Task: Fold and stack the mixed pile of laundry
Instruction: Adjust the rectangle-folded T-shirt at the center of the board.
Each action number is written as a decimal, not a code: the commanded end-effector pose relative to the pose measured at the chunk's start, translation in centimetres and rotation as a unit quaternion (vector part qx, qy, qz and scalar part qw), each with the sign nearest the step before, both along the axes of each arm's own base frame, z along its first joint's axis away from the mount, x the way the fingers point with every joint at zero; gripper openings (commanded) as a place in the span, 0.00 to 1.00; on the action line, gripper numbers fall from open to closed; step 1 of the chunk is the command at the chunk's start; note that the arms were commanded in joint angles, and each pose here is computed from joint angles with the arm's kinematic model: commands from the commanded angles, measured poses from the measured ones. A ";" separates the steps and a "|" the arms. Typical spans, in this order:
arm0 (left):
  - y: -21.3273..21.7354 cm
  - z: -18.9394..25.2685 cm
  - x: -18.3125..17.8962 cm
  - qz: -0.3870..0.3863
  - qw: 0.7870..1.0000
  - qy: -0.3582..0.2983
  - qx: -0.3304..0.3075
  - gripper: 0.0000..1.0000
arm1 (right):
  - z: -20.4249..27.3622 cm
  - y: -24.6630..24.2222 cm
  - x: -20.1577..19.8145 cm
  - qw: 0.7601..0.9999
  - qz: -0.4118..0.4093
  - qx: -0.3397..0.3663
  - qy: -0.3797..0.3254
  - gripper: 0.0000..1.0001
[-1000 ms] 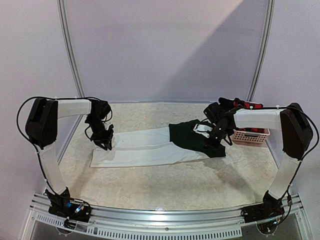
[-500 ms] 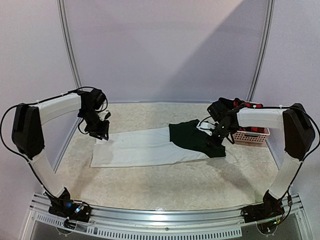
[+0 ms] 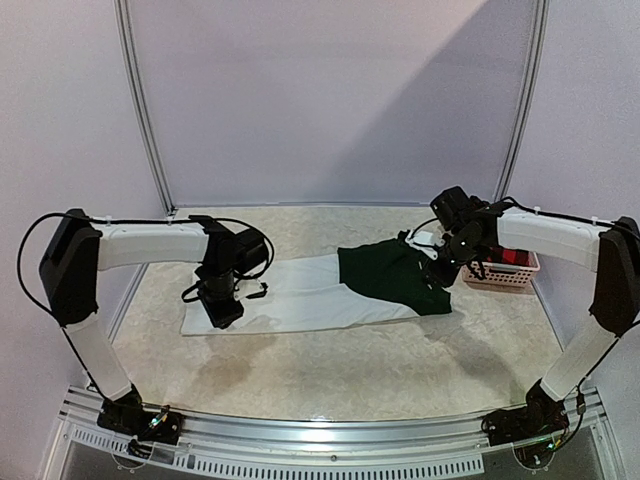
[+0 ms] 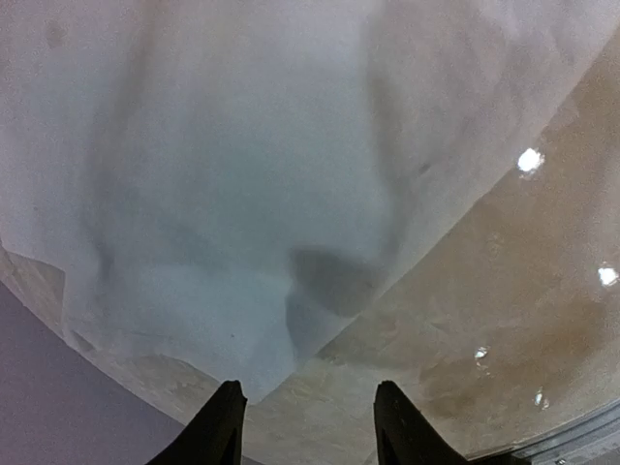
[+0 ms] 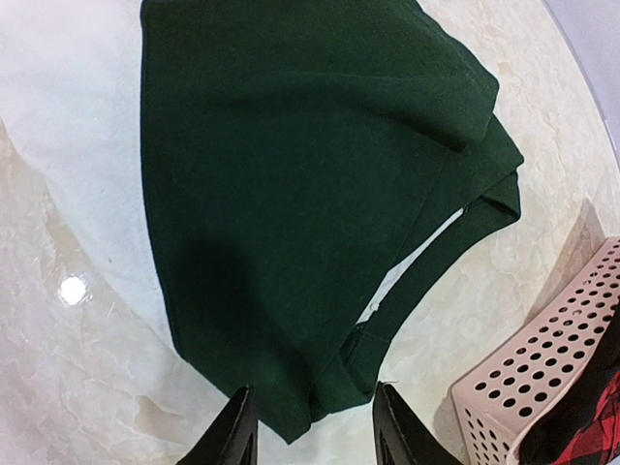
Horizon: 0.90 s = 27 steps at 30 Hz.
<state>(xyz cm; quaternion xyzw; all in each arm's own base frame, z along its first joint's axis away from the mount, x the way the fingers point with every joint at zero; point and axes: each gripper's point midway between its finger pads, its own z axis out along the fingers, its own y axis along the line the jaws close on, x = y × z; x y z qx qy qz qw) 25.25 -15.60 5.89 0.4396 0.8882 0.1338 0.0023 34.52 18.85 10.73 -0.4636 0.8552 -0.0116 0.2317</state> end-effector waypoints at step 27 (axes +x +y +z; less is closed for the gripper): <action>-2.1 -5.4 -3.6 -0.086 0.989 0.111 0.041 0.00 | -7.9 -2.4 -6.7 0.974 0.137 -0.120 0.138 0.53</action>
